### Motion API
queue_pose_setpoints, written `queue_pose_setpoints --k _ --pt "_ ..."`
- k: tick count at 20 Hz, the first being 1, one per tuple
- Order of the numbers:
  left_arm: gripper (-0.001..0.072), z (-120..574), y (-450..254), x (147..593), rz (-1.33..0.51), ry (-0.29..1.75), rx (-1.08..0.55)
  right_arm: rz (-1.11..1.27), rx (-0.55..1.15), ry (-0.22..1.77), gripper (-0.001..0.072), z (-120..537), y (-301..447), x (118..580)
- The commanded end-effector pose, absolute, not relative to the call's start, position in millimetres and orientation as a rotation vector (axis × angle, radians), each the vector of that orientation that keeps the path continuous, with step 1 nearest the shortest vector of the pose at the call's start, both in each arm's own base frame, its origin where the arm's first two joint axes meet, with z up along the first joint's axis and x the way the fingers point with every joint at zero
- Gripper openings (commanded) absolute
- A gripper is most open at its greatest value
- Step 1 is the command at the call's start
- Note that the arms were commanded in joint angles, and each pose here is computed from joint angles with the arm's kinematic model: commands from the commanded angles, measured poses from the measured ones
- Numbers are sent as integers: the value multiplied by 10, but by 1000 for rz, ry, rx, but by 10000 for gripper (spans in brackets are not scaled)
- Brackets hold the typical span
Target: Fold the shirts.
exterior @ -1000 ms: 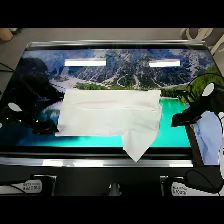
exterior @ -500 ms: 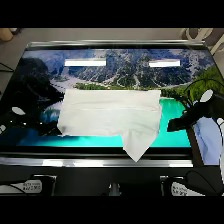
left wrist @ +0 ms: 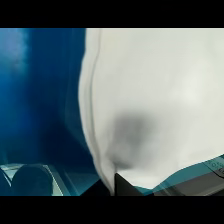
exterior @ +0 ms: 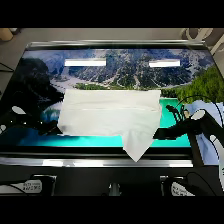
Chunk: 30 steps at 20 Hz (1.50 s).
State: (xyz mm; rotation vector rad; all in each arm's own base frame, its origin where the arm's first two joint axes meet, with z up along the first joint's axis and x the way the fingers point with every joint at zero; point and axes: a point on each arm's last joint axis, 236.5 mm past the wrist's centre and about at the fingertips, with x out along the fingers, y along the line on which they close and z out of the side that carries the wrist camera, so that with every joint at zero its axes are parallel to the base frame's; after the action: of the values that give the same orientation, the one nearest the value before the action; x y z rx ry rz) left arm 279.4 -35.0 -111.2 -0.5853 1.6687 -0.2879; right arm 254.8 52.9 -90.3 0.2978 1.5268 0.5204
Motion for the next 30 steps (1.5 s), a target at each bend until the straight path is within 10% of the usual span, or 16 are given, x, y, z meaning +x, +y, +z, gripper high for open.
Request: queue_pose_setpoints --k 1,11,15,30 --pt "21 -1077 -384 2813 -305 1659 -599 489 351 1499 471 -1014 592 2545" --pt "21 -1065 -402 2826 -313 1651 -605 467 461 1518 346 -1172 738 2378" --pt "21 -1067 -401 2827 -313 1651 -605 469 462 1521 19 -1169 742 2369" --pt "18 -162 -227 4197 -293 1297 -478 466 252 977 17 235 301 4581"
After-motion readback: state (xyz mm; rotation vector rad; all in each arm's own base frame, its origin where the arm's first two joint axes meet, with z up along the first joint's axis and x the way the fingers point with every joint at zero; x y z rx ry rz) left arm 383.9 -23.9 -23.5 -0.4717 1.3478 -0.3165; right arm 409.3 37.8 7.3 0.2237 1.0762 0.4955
